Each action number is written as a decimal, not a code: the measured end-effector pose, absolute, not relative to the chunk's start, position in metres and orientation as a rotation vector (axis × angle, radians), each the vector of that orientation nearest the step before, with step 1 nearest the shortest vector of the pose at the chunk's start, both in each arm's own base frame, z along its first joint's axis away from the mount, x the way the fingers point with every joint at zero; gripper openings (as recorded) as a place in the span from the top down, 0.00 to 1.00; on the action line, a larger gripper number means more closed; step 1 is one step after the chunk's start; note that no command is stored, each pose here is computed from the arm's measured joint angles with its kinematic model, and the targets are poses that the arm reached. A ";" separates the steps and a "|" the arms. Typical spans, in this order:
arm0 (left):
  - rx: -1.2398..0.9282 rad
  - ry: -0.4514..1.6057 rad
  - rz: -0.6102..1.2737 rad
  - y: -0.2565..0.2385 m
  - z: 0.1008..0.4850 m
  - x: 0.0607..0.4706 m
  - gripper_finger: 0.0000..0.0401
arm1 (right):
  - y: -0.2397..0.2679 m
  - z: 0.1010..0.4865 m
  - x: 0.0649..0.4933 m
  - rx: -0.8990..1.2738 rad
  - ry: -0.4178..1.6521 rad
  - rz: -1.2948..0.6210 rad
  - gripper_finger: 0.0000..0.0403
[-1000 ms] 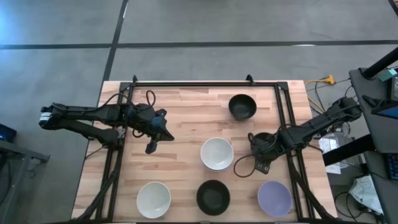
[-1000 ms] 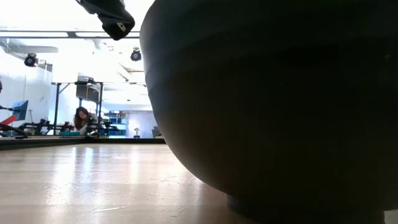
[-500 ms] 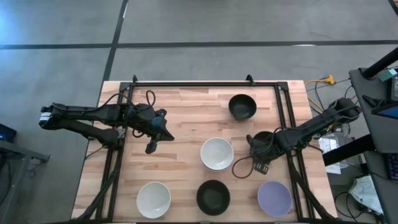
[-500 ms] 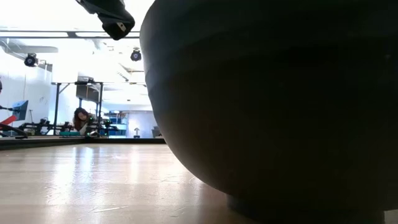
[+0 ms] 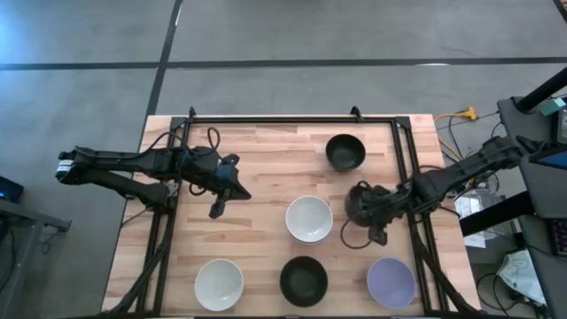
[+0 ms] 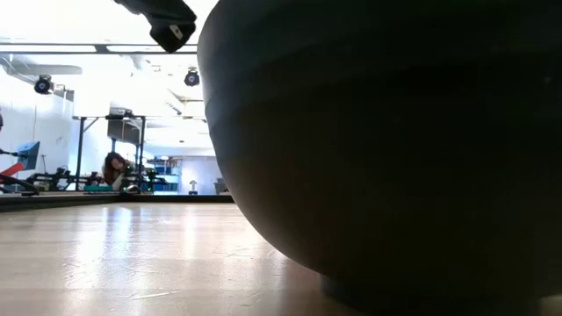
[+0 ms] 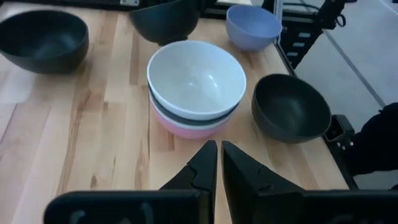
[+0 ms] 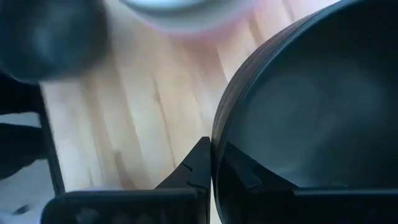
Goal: Nest bowls inside each other
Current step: Stack the black bowl on top of the white bowl
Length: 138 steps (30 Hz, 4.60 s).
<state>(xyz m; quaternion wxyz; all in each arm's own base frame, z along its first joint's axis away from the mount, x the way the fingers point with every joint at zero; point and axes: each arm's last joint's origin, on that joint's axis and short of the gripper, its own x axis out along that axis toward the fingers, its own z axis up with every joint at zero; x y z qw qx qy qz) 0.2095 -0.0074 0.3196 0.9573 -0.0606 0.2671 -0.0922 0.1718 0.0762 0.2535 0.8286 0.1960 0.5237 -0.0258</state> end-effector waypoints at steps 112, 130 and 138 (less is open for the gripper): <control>-0.070 0.592 -0.215 -0.008 0.322 0.187 0.98 | 0.136 0.259 0.334 -0.504 1.357 0.400 0.90; -0.052 0.591 -0.220 -0.008 0.322 0.187 0.98 | 0.132 0.286 0.325 -0.434 1.283 0.370 0.74; -0.022 0.587 -0.230 -0.008 0.322 0.187 0.98 | 0.133 0.288 0.325 -0.368 1.284 0.342 0.95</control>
